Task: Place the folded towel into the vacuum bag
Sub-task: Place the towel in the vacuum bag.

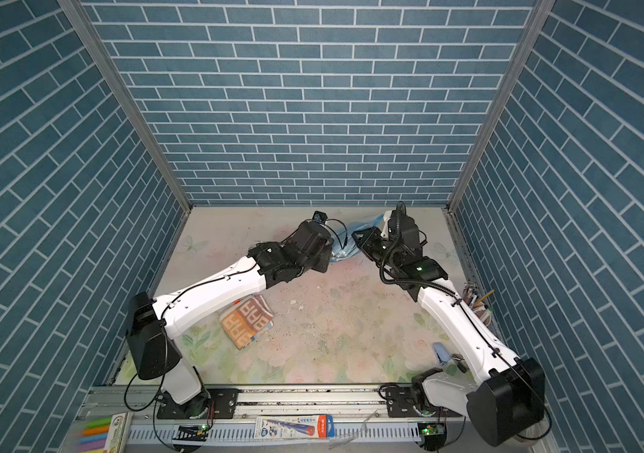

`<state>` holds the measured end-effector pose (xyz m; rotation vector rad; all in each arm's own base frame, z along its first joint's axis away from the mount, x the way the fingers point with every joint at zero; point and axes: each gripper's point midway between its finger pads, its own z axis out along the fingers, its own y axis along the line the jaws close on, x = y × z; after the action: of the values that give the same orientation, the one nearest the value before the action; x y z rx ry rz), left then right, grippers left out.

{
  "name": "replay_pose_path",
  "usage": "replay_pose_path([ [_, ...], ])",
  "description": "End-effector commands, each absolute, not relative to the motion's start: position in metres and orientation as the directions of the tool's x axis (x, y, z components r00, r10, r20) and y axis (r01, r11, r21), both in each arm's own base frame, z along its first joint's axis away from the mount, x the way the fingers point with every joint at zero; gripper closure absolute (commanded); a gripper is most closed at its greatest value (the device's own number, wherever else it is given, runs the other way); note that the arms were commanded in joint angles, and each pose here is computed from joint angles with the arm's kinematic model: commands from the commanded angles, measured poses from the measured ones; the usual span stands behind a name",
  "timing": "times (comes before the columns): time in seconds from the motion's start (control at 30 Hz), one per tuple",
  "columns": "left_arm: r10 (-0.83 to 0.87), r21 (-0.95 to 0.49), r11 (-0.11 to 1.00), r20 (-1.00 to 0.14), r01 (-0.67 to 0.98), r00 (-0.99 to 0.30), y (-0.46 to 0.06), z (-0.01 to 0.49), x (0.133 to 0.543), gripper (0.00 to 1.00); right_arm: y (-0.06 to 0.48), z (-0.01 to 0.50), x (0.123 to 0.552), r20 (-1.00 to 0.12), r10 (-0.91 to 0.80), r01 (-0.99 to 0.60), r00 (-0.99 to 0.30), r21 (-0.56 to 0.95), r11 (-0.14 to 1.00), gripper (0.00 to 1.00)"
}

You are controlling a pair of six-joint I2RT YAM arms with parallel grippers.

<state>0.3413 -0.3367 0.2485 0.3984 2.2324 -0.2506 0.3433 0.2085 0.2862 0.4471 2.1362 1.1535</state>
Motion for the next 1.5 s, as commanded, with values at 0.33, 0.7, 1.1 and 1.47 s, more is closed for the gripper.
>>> replay_pose_path([
  [0.33, 0.189, -0.046, 0.92, -0.818, 0.389, -0.543, -0.336, 0.283, 0.339, 1.0, 0.175, 0.311, 0.332, -0.473, 0.57, -0.015, -0.672, 0.778, 0.628, 0.56],
  [0.7, 0.321, 0.137, 0.896, -0.857, 0.422, -0.404, -0.322, 0.341, 0.352, 1.0, 0.144, 0.394, 0.309, -0.64, 0.557, -0.196, -0.53, 0.731, 0.654, 0.54],
  [1.1, 0.415, 0.301, 0.862, -0.881, 0.407, -0.227, -0.315, 0.433, 0.405, 1.0, 0.134, 0.41, 0.299, -0.682, 0.559, -0.225, -0.471, 0.706, 0.672, 0.53],
  [1.47, 0.385, 0.321, 0.888, -0.91, 0.328, -0.153, -0.296, 0.466, 0.431, 1.0, 0.128, 0.414, 0.294, -0.703, 0.557, -0.235, -0.443, 0.69, 0.684, 0.52],
])
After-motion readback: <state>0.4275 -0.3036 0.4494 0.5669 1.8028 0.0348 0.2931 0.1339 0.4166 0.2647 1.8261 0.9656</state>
